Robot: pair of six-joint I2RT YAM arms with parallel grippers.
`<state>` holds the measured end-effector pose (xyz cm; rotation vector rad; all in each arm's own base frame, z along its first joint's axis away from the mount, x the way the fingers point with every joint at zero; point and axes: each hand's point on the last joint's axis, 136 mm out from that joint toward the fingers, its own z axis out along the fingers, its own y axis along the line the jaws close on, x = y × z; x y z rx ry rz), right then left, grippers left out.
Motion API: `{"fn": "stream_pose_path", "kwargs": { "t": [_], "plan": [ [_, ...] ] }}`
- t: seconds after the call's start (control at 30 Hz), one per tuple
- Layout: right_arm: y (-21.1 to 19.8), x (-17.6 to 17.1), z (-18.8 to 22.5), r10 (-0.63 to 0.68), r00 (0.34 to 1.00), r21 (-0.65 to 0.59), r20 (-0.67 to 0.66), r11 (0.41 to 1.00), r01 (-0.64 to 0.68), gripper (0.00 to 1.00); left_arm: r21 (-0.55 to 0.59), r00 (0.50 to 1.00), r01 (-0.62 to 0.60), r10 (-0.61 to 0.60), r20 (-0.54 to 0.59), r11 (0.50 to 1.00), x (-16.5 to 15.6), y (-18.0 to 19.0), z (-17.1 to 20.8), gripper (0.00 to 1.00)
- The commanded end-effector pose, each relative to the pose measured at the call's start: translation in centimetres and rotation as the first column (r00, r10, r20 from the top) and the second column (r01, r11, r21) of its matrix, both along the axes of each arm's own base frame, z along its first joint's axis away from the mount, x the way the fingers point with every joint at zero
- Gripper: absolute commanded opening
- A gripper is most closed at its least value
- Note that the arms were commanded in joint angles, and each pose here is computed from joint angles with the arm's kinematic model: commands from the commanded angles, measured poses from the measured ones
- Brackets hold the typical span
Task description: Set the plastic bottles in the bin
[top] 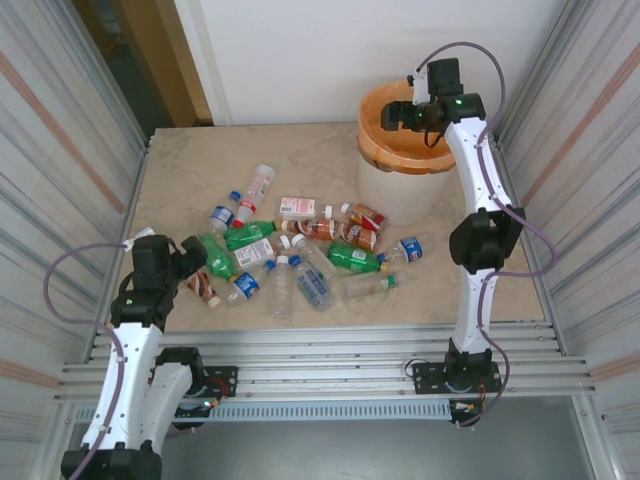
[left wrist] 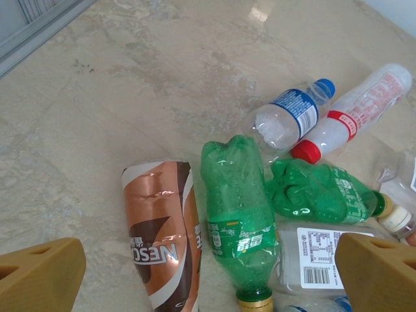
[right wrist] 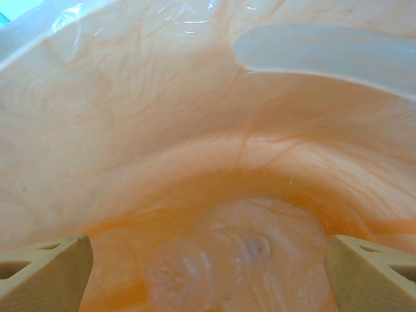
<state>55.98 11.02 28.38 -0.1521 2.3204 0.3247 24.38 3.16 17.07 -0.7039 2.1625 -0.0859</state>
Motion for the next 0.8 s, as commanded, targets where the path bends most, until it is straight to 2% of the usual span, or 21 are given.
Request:
{"fn": "stream_pose_path", "kwargs": {
  "t": [0.0, 0.33, 0.53, 0.77],
  "plan": [
    [-0.2, -1.6, 5.1, 0.011, 0.995, -0.015, 0.1, 1.0, -0.01, 0.93, -0.006, 0.998, -0.045, 0.044, -0.043, 0.999, -0.4, 0.7, -0.8, 0.99],
    [-2.3, -5.5, 11.1, -0.085, 0.977, -0.014, 0.194, 0.996, 0.089, 0.98, -0.106, 0.989, -0.036, 0.02, -0.149, 0.994, 0.8, 0.1, -4.7, 0.97],
    [-3.6, -8.5, 12.6, -0.149, 0.962, 0.008, 0.229, 0.988, 0.152, 1.0, -0.139, 0.975, -0.037, 0.006, -0.221, 0.99, 2.1, 0.0, -7.1, 0.94],
    [-4.9, -12.8, 13.1, -0.203, 0.933, 0.037, 0.297, 0.979, 0.201, 0.98, -0.157, 0.954, -0.082, 0.031, -0.299, 0.984, 2.5, 0.6, -9.6, 0.86]
  ]
}}
